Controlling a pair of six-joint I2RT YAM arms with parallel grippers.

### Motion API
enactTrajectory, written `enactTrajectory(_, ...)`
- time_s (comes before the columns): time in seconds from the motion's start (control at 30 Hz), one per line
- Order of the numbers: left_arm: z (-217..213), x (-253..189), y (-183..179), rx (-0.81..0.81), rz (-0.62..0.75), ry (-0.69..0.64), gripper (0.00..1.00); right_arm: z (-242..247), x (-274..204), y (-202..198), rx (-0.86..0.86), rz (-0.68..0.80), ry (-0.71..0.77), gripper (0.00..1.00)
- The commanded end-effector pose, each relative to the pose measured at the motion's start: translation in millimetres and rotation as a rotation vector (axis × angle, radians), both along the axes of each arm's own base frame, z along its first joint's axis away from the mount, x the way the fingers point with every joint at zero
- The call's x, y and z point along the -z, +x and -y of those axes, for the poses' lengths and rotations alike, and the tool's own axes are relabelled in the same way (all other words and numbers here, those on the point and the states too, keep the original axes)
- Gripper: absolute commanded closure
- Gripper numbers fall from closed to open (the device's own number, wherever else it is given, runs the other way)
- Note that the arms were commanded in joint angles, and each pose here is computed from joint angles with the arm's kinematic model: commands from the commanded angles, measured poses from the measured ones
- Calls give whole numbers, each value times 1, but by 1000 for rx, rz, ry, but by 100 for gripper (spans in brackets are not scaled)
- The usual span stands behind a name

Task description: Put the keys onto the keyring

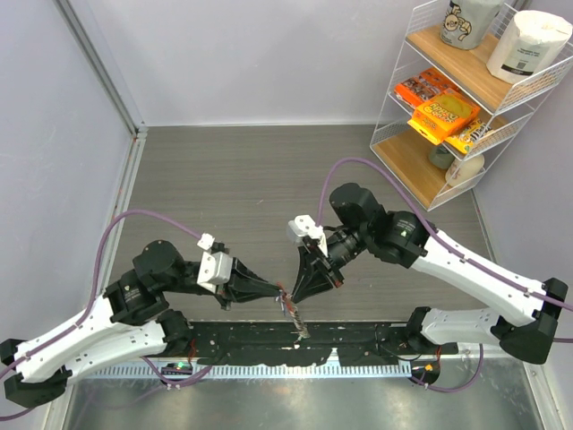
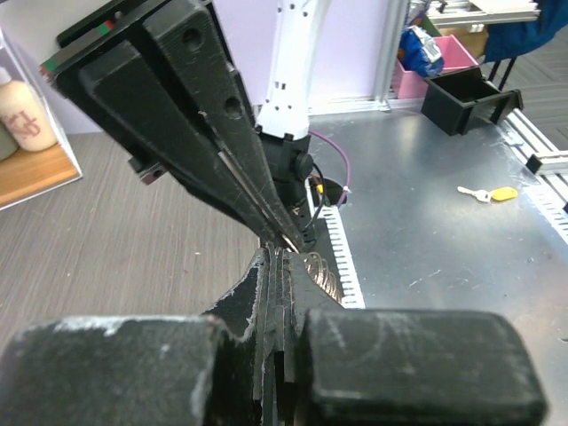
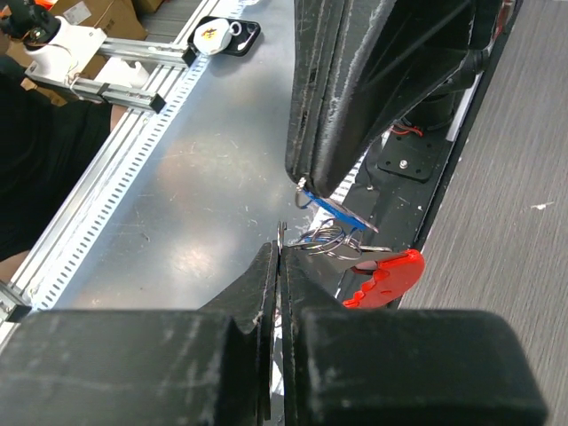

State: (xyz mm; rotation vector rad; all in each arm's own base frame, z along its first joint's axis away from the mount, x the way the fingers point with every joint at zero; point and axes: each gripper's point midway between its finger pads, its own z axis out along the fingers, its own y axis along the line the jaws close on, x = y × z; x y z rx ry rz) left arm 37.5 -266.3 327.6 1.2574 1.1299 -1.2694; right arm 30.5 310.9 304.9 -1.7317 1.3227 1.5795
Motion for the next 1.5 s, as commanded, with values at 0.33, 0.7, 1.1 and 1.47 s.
enactTrajectory(0.33, 2, -16, -20, 124, 70, -66, 100, 0, -38, -16, -158, 39, 141, 94)
enactTrajectory(0.7, 2, -15, -19, 115, 68, -64, 100, -6, -33, -19, -186, 30, 120, 95)
enactTrajectory(1.1, 1, -14, -24, 137, 69, -65, 100, -14, -37, -14, -162, 36, 116, 94)
enactTrajectory(1.47, -4, -16, -31, 162, 80, -79, 100, -21, -37, -7, -122, 30, 103, 94)
